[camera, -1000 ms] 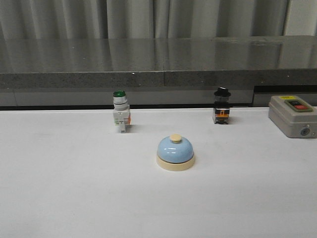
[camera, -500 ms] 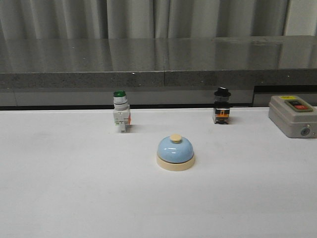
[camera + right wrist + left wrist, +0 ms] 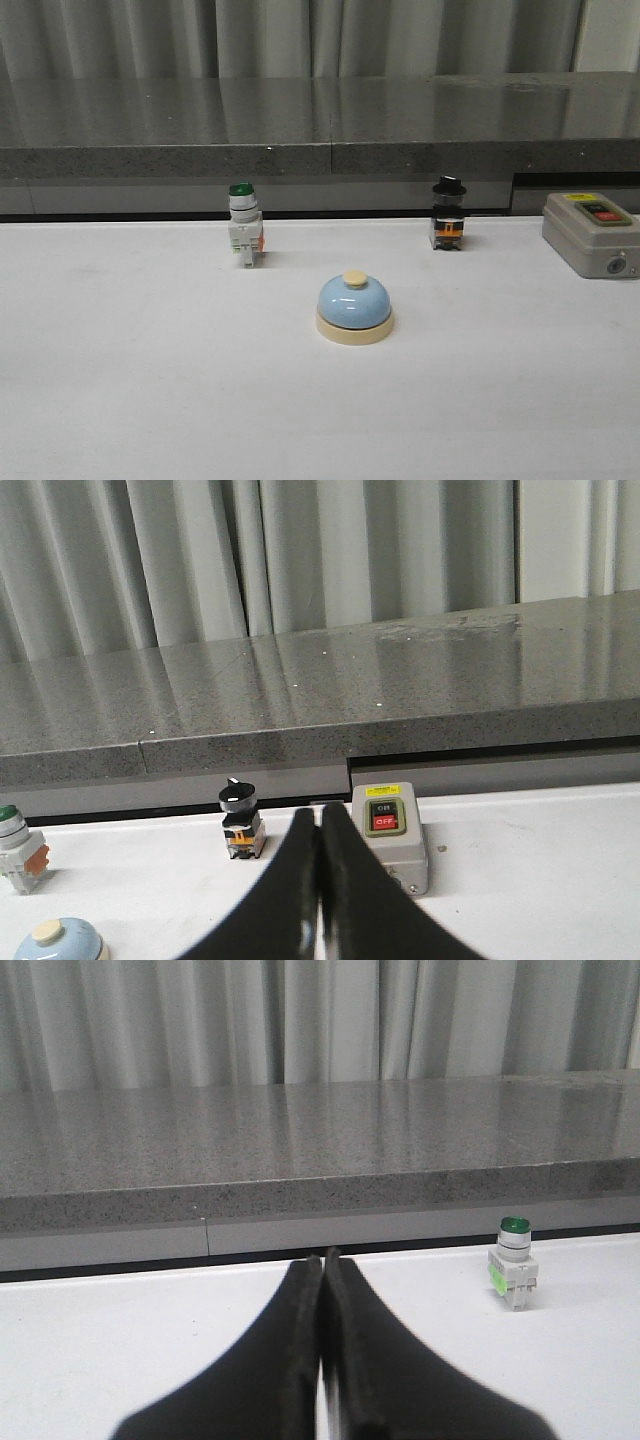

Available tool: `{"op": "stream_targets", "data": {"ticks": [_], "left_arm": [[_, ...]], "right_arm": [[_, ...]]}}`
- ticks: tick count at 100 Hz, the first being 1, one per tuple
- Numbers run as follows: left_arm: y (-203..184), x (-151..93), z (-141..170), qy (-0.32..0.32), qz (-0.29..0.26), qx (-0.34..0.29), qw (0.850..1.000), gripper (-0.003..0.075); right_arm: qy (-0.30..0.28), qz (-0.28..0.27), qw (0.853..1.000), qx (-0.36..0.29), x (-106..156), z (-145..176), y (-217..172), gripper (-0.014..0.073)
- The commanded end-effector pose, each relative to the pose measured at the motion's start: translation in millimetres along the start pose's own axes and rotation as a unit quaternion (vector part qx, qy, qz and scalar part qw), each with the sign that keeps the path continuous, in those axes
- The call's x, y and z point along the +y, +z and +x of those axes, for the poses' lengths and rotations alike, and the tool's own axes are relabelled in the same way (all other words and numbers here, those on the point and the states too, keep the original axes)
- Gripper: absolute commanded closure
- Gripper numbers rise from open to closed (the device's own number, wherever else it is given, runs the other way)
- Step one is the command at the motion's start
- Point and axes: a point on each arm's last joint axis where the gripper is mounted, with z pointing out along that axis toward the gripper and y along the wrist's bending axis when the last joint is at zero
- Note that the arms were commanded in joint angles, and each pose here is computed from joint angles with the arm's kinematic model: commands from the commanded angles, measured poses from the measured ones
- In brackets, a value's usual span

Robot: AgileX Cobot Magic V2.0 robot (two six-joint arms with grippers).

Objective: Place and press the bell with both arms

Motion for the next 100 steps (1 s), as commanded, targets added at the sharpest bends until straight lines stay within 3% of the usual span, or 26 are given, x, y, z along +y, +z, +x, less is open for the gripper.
{"op": "stream_targets", "data": {"ticks": [1, 29, 100], "left_arm": [[-1, -1, -7, -0.019, 0.004, -0.052, 0.998, 0.0741], [-4, 0, 6, -0.025, 0.004, -0.053, 0.998, 0.0741], [-6, 0, 5, -0.026, 0.004, -0.063, 0.998, 0.0741]], "right_arm": [[-0.005, -0.014, 0.998, -0.06, 3, -15, -3, 0.0659], [-0.005, -0.014, 0.998, -0.06, 3, -15, -3, 0.0659], [-0.005, -0.014, 0.998, -0.06, 3, -15, -3, 0.0659]]}}
